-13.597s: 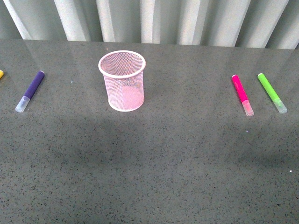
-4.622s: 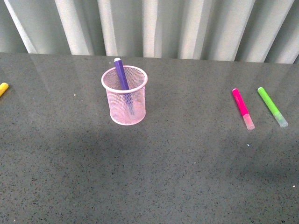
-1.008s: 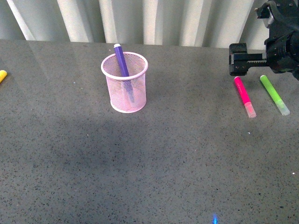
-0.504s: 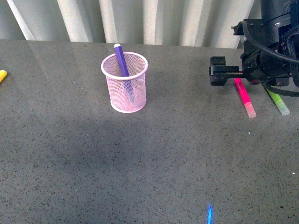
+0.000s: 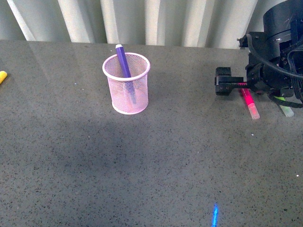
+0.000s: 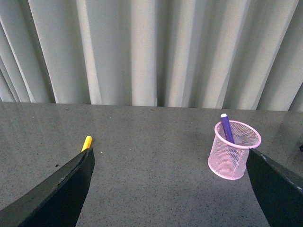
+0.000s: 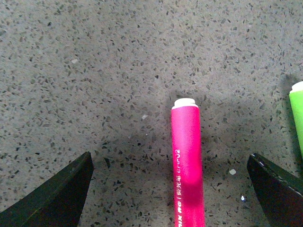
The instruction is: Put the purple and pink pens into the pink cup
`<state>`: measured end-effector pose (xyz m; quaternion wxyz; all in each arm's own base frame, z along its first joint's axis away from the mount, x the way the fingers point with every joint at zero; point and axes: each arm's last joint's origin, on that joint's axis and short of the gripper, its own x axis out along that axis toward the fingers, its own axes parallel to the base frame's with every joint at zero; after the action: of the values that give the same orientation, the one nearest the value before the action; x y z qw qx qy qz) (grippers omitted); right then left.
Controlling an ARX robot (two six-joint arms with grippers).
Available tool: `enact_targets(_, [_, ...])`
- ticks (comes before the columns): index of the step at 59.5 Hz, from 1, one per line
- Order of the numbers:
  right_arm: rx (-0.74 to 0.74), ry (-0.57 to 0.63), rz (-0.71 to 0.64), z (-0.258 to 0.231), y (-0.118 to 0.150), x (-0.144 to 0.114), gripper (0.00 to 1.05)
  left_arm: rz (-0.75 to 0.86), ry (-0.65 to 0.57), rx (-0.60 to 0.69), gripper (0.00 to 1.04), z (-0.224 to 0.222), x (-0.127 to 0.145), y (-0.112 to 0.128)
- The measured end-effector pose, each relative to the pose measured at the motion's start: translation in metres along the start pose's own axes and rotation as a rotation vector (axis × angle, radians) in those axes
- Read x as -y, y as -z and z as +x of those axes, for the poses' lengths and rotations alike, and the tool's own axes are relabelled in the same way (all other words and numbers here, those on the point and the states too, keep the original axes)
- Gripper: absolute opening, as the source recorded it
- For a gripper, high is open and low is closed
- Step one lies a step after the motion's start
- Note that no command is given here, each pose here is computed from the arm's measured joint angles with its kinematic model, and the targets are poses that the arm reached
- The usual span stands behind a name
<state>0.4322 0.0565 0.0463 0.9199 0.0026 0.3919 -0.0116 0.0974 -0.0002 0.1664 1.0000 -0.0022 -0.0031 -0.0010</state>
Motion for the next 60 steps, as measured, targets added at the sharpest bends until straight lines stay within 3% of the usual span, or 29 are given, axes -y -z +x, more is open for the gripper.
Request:
enact_targets(24, [-0.002,-0.019,0.024,0.014,-0.008,0.004,0.98,0.0,0.0,0.0,0.98,0.0,0.0,0.0])
enact_targets(33, [-0.007,-0.023,0.041,0.017,-0.01,0.005,0.66,0.0,0.0,0.0,0.98,0.0,0.0,0.0])
enact_targets(51, [-0.012,-0.003,0.069,0.016,-0.007,0.005,0.23,0.0,0.0,0.0,0.98,0.0,0.0,0.0])
enact_targets(60, [-0.006,0.002,0.08,0.014,-0.004,0.003,0.12,0.0,0.0,0.0,0.98,0.0,0.0,0.0])
